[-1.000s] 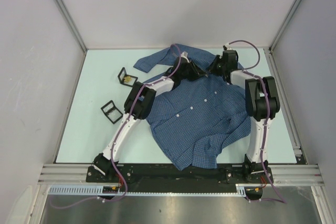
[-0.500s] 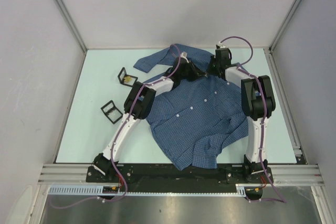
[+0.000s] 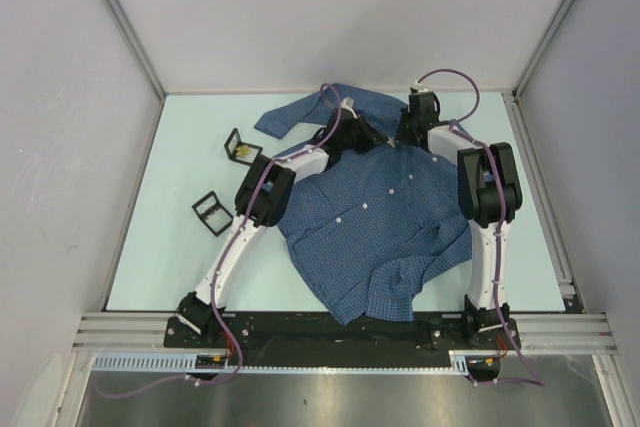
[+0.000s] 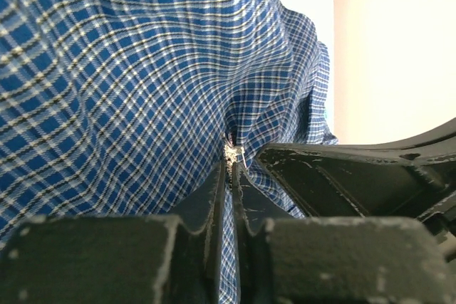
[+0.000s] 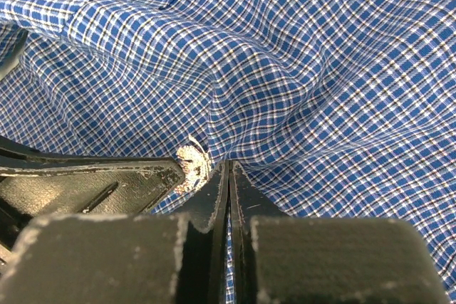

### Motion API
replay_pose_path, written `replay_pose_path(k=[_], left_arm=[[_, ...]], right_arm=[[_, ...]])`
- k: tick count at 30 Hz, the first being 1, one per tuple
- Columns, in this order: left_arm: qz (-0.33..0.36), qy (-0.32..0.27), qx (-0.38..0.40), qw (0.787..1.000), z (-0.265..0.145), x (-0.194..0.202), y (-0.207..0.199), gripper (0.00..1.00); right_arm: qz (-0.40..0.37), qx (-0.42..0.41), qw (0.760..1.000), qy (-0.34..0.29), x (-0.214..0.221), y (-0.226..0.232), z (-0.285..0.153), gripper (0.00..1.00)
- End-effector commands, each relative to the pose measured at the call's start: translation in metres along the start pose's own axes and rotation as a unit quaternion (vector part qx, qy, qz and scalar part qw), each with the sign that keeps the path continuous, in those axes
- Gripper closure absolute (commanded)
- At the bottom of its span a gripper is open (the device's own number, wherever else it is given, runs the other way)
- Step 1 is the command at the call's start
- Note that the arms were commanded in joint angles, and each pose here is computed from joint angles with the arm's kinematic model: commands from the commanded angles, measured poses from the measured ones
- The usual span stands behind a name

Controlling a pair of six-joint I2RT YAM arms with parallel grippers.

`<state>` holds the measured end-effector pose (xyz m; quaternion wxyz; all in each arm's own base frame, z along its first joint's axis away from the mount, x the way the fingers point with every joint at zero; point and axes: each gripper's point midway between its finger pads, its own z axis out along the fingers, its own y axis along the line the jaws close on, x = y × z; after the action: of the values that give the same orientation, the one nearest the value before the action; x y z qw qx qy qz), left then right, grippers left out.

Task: Remove the brooch from the garment

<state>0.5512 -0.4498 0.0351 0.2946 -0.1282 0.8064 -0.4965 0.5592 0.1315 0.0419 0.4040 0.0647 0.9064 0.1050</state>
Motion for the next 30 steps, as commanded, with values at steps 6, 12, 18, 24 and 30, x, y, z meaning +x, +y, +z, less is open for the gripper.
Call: replay_pose_path(k=[6, 12, 18, 24, 30], left_arm=[[0.008, -0.002, 0.076, 0.997, -0.010, -0.015, -0.056, 0.86], [0.011, 0.009, 0.080, 0.997, -0.008, -0.009, -0.058, 0.79], [0.013, 0.011, 0.076, 0.997, -0.005, -0.007, -0.058, 0.85], [0.016, 0.016, 0.072, 0.997, -0.002, -0.005, -0.058, 0.90], [0.016, 0.029, 0.052, 0.998, 0.000, 0.002, -0.049, 0.78]], right_arm=[[-0.019, 0.003, 1.000, -0.019, -0.015, 0.006, 0.002, 0.99], [-0.017, 0.004, 1.000, -0.020, -0.016, 0.007, 0.001, 0.99], [-0.019, 0.003, 1.000, -0.019, -0.015, 0.006, 0.002, 0.99], [-0.027, -0.002, 0.999, -0.018, -0.014, 0.010, 0.001, 0.99], [-0.027, -0.003, 1.000, -0.017, -0.013, 0.011, 0.001, 1.00]])
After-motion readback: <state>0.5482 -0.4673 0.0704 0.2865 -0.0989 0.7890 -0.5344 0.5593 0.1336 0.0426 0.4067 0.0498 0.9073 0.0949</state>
